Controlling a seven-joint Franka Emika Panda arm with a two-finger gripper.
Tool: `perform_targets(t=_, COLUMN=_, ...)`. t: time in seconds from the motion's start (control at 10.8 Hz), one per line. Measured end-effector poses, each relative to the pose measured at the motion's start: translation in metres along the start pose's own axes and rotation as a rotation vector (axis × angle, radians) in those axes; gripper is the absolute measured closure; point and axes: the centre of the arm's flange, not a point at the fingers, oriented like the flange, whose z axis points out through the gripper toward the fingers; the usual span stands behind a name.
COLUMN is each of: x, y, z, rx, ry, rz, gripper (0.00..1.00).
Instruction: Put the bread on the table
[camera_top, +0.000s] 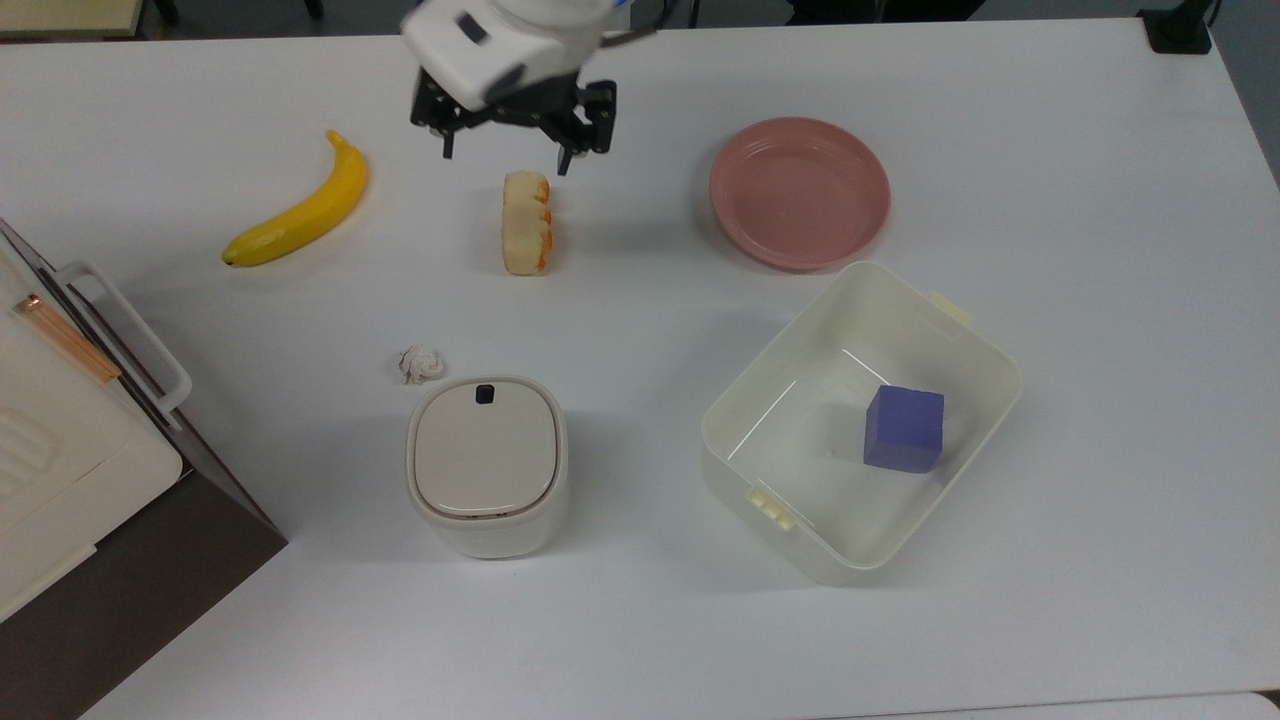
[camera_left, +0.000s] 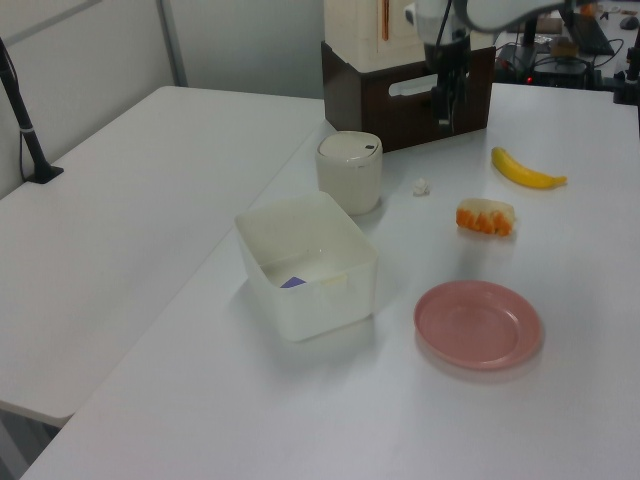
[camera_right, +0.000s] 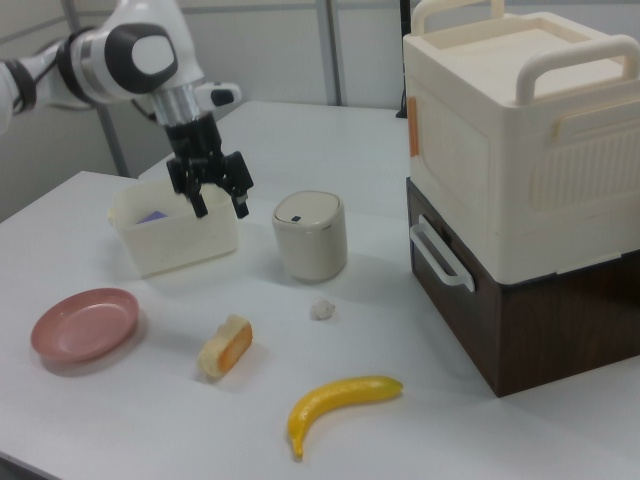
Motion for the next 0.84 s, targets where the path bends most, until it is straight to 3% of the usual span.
perform_targets(t=0.37, x=-0.031, y=0.086, z=-0.059, rx=0.211, ry=0.096, rz=0.178, gripper=0.0)
perform_targets(t=0.84, x=-0.038, y=0.088, z=-0.07, rx=0.233, ry=0.114, rz=0.179, gripper=0.0)
